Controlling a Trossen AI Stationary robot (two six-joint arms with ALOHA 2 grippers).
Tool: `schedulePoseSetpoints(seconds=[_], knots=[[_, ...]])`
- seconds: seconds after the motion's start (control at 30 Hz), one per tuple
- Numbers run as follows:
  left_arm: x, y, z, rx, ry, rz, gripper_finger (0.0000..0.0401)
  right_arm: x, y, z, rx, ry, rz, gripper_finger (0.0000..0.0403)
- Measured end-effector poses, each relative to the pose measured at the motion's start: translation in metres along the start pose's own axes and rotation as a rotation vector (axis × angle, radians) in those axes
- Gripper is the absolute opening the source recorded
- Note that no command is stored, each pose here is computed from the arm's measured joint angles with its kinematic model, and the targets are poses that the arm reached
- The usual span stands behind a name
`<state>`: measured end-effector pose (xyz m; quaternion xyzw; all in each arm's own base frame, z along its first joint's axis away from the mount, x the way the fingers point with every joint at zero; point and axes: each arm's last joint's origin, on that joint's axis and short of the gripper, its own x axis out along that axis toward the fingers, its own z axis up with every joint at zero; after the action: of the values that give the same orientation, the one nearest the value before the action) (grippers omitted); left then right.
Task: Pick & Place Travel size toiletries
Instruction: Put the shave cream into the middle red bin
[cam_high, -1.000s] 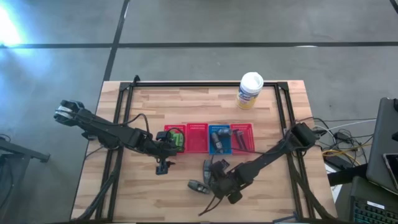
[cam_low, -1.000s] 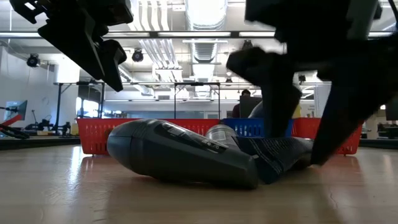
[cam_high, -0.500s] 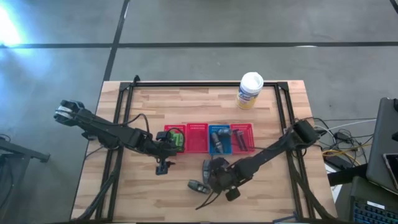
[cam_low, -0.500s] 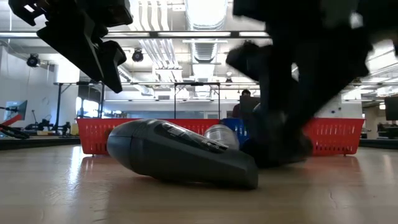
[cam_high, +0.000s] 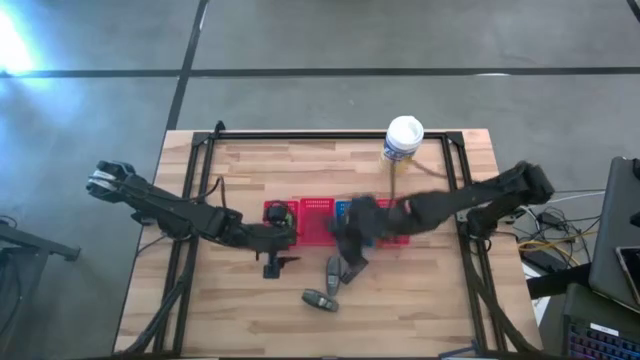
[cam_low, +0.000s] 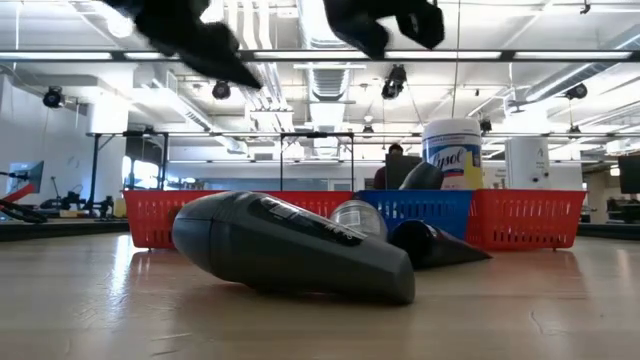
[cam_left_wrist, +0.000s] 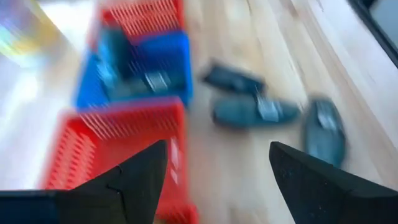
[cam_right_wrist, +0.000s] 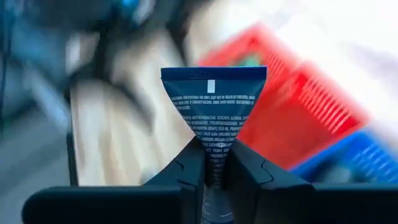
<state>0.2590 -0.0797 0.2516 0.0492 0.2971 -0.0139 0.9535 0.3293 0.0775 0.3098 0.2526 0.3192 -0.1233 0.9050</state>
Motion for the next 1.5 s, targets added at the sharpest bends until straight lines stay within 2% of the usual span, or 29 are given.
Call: schedulePoseSetpoints(seconds=[0.13, 0.2, 0.27, 0.4, 0.47, 0.53, 0.67, 0.8, 0.93, 1.5], knots=[[-0.002, 0.003, 0.015, 0.002, -0.157, 0.146, 0.0286, -0.018, -0.013, 0.029, 0.143, -0.237, -0.068, 0.0047], [-0.004, 0.006, 0.022, -0.081, -0.233, 0.253, 0.0287, -0.020, -0.017, 0.038, 0.178, -0.316, -0.081, 0.0047], [-0.005, 0.012, 0.028, -0.216, -0.318, 0.323, 0.0287, -0.021, -0.015, 0.045, 0.185, -0.390, -0.067, 0.0043], [-0.006, 0.024, 0.036, -0.518, -0.437, 0.298, 0.0287, -0.023, -0.012, 0.054, 0.210, -0.496, -0.047, 0.0038], [-0.004, 0.029, 0.034, -0.606, -0.441, 0.288, 0.0287, -0.024, -0.012, 0.054, 0.215, -0.509, -0.058, 0.0039], [-0.003, 0.031, 0.033, -0.641, -0.443, 0.290, 0.0287, -0.023, -0.013, 0.054, 0.214, -0.509, -0.064, 0.0043], [-0.005, 0.035, 0.041, -0.635, -0.517, 0.273, 0.0287, -0.024, -0.012, 0.054, 0.218, -0.509, -0.053, 0.0046], [-0.010, 0.037, 0.051, -0.568, -0.603, 0.209, 0.0287, -0.023, -0.012, 0.054, 0.210, -0.503, -0.050, 0.0040], [-0.009, 0.038, 0.052, -0.516, -0.593, 0.195, 0.0287, -0.023, -0.012, 0.054, 0.192, -0.506, -0.053, 0.0036], [-0.005, 0.064, 0.055, -0.521, -0.622, 0.110, 0.0287, -0.024, -0.010, 0.057, 0.168, -0.519, -0.025, 0.0038]])
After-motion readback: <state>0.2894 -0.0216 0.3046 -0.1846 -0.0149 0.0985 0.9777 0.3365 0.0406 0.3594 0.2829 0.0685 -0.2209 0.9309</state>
